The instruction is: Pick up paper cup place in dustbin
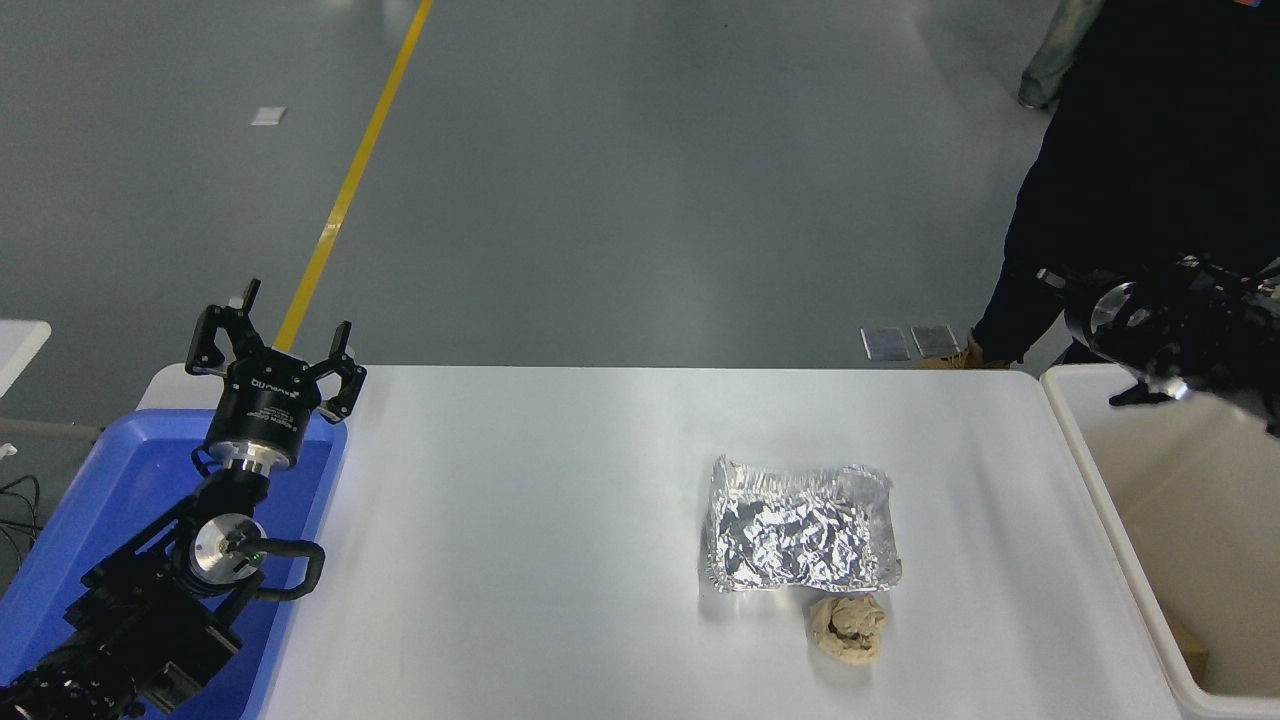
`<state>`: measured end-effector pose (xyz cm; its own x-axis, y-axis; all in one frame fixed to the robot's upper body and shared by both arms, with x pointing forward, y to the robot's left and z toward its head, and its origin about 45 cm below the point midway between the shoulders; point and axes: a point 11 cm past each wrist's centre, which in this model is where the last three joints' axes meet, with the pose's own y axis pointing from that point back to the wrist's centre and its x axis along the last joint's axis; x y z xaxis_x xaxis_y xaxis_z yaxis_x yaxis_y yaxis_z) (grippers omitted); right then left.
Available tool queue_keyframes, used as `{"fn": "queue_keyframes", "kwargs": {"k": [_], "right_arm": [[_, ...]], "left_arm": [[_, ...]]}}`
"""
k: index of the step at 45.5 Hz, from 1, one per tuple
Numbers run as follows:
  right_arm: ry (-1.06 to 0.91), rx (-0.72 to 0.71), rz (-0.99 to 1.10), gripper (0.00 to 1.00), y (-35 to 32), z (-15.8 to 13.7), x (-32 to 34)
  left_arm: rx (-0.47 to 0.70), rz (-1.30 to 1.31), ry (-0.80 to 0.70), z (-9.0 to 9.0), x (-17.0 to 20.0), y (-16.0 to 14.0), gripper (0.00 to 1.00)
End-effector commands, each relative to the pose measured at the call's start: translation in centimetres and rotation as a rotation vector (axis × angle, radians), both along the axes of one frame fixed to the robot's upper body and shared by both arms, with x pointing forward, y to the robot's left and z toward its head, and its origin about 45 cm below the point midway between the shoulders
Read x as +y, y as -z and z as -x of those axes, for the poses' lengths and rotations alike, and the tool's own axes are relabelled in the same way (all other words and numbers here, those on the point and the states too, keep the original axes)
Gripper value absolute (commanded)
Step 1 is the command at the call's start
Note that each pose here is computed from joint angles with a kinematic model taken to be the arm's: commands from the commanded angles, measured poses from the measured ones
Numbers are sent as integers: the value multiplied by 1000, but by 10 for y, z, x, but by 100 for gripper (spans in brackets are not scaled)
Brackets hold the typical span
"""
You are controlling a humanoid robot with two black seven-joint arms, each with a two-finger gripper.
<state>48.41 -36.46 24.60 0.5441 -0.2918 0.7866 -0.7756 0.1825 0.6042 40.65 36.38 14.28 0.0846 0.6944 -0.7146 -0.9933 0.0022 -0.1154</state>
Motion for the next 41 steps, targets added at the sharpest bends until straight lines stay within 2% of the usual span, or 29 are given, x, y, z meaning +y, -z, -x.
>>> {"fn": "queue_keyframes", "kwargs": {"k": [1, 9, 20, 28, 41], "right_arm": [[-156, 110, 69, 100, -50, -4, 59], [-280, 288, 50, 100, -71, 9, 117], [-393, 578, 56, 100, -94, 55, 166], [-424, 734, 31, 100, -106, 83, 178], [-448, 736, 31, 100, -126, 100, 187]], "left_arm": [[1, -1, 0, 0, 0, 0, 98], [0, -1, 1, 0, 0, 0, 98], [0, -1, 1, 0, 0, 0, 98], [1, 0, -3, 1, 1, 0, 98], [1, 0, -3, 1, 1, 0, 98]]}}
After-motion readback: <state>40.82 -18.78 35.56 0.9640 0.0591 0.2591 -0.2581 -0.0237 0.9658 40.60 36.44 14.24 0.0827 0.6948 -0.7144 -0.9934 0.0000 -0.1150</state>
